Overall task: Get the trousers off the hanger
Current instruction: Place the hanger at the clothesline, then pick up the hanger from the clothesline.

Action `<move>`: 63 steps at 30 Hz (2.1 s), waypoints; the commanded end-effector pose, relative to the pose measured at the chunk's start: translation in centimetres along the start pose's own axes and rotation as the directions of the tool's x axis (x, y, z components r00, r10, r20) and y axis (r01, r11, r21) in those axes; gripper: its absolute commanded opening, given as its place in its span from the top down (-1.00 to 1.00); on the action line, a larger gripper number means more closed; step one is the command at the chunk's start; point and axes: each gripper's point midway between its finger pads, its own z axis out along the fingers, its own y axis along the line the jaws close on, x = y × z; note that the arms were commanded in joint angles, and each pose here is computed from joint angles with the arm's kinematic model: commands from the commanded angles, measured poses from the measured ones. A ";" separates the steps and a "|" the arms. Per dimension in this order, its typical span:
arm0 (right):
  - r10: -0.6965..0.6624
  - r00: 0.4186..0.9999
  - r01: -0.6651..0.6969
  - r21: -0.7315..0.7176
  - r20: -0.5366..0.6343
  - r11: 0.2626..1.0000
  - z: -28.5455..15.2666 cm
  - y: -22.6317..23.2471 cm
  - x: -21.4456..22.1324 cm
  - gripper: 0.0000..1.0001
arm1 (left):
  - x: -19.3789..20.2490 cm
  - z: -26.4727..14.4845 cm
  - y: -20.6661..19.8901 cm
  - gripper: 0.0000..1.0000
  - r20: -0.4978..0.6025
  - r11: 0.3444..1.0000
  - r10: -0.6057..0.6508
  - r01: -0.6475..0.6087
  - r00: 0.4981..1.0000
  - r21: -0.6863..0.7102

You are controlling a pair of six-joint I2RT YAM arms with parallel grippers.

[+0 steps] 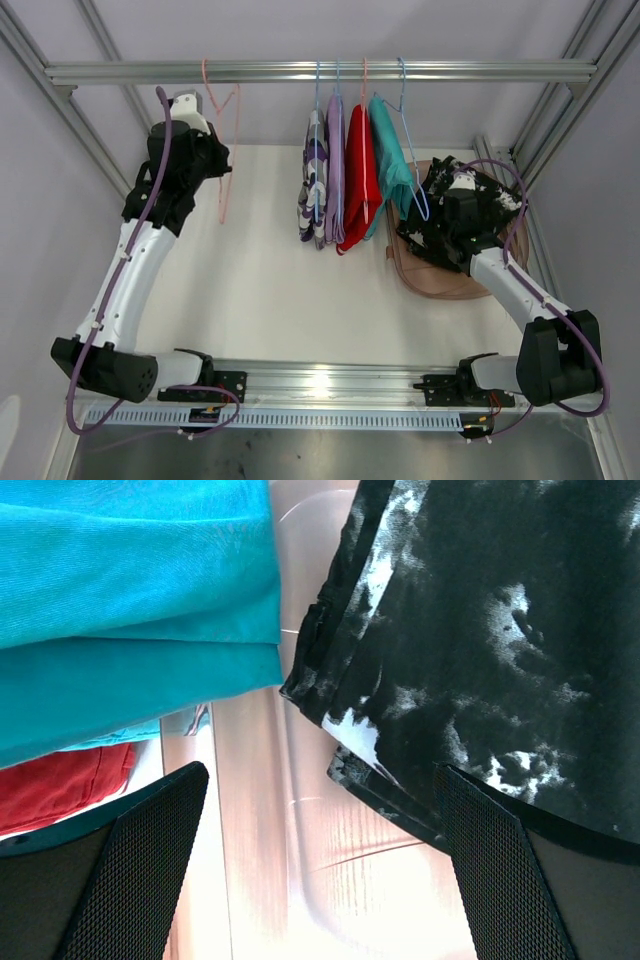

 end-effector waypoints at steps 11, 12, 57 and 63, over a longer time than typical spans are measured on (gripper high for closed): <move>-0.006 1.000 0.005 -0.043 -0.012 0.999 0.8 0.9 0.6 -0.99 | -0.4 -4.5 -0.4 0.60 0.067 0.998 -0.022 0.018 0.997 0.066; -0.004 1.000 0.004 -0.044 -0.016 0.999 0.8 0.9 0.7 -0.99 | -0.6 -5.3 -0.5 0.53 0.078 0.997 -0.027 0.021 0.997 0.077; -0.022 0.998 0.017 -0.082 -0.054 0.996 0.9 1.4 1.6 -0.99 | 0.5 -4.4 -20.4 0.02 -0.205 0.581 -0.157 0.258 0.966 0.772; -0.021 0.998 0.016 -0.079 -0.063 0.997 1.1 1.4 1.8 -0.99 | 0.9 -3.9 -21.3 0.08 -0.249 0.556 -0.155 0.293 0.956 0.778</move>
